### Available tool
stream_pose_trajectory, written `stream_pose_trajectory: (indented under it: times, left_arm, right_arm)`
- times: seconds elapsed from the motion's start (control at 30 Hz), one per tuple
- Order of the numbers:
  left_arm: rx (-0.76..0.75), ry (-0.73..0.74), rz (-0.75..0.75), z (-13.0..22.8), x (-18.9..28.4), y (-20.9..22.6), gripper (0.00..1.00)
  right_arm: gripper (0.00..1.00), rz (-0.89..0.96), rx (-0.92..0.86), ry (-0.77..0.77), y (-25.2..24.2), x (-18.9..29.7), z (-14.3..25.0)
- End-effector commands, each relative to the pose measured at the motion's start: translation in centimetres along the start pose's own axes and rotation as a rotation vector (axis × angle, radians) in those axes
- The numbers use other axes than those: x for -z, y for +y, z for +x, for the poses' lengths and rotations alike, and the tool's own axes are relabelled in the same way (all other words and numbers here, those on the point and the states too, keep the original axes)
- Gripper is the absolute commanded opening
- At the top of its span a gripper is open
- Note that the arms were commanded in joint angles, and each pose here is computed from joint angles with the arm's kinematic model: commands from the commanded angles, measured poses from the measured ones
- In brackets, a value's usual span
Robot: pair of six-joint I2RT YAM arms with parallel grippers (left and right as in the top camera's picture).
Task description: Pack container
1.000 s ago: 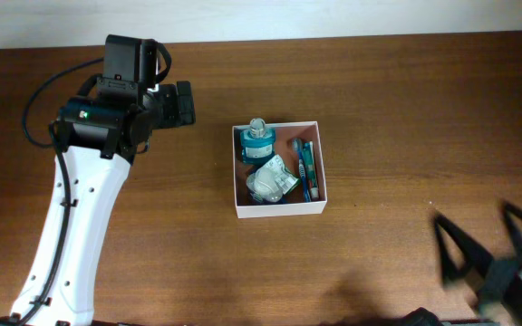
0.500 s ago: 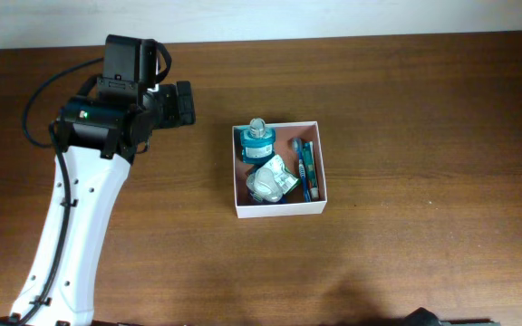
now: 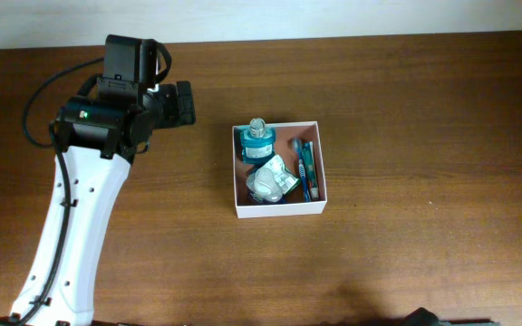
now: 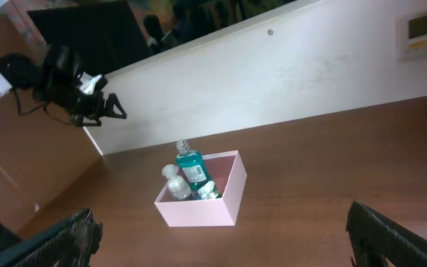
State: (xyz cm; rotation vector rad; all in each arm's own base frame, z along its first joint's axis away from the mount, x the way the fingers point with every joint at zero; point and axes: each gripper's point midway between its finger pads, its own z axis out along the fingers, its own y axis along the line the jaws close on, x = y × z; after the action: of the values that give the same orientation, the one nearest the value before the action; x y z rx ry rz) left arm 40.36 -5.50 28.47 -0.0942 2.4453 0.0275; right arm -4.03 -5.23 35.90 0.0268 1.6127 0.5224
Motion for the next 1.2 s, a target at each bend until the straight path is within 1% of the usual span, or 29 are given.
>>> stream_pose_trajectory:
  times: [0.0, 0.53, 0.7, 0.83, 0.97, 1.13, 1.17]
  left_arm:
    - [-0.01, -0.023, -0.011, -0.6, 0.5, 0.3, 0.99]
    - [-0.01, -0.023, -0.011, -0.6, 0.5, 0.3, 0.99]
    - [-0.01, -0.023, -0.011, -0.6, 0.5, 0.3, 0.99]
    - [-0.01, -0.023, -0.011, -0.6, 0.5, 0.3, 0.99]
    - [-0.01, -0.023, -0.011, -0.6, 0.5, 0.3, 0.99]
    - [-0.01, -0.022, -0.011, -0.6, 0.5, 0.3, 0.99]
    - [-0.01, -0.023, -0.011, -0.6, 0.5, 0.3, 0.99]
  right_arm:
    - [0.99, -0.065, 0.004, 0.004, 0.9, 0.4, 0.3]
    - [0.98, -0.06, 0.005, 0.006, 0.9, 0.2, 0.3]
    - [0.98, -0.017, -0.003, -0.062, 0.7, -1.6, -1.5]
    - [0.98, -0.019, -0.007, -0.085, 1.6, -6.0, -2.2]
    - [0.98, -0.017, -0.01, -0.102, 2.3, -11.3, -1.8]
    - [0.98, -0.029, -0.013, -0.124, 2.7, -17.9, 0.4]
    - [0.98, -0.017, -0.012, -0.123, 2.4, -20.3, 2.0]
